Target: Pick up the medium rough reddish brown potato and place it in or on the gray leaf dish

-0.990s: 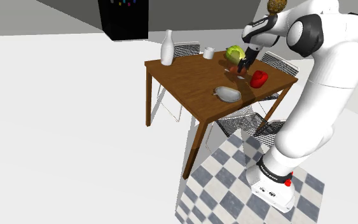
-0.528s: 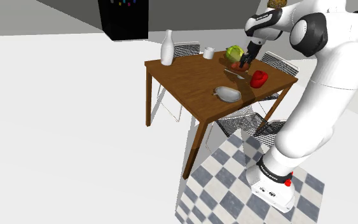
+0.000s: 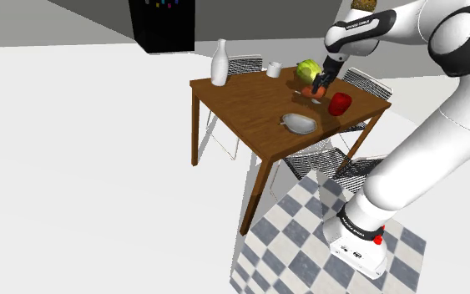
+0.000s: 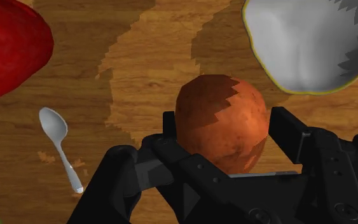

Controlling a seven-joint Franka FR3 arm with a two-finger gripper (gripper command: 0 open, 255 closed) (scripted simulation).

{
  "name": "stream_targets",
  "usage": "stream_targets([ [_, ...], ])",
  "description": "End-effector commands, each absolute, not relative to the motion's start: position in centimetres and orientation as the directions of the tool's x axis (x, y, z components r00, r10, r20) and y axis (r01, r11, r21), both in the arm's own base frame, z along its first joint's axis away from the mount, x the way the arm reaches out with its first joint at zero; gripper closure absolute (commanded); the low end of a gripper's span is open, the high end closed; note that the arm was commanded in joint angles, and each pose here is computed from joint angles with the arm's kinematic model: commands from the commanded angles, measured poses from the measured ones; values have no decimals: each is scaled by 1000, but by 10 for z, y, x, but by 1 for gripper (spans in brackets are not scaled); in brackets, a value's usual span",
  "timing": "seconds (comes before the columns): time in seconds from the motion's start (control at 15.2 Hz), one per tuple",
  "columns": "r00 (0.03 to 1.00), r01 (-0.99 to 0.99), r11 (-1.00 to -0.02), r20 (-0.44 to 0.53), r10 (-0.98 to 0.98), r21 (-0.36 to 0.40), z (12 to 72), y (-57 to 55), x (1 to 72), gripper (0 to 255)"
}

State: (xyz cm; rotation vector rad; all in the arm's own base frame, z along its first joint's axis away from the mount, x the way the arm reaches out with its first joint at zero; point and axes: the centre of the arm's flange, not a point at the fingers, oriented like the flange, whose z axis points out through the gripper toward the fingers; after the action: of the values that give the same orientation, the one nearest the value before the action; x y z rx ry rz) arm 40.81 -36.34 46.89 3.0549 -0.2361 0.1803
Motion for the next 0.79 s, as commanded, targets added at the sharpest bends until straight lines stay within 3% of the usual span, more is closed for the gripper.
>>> stream_targets([
  [0.0,981,-157,-985,123,-148,65,471,-337,398,255],
  [0.73,981,-157,-985,123,-148,65,470,-222,359,255],
])
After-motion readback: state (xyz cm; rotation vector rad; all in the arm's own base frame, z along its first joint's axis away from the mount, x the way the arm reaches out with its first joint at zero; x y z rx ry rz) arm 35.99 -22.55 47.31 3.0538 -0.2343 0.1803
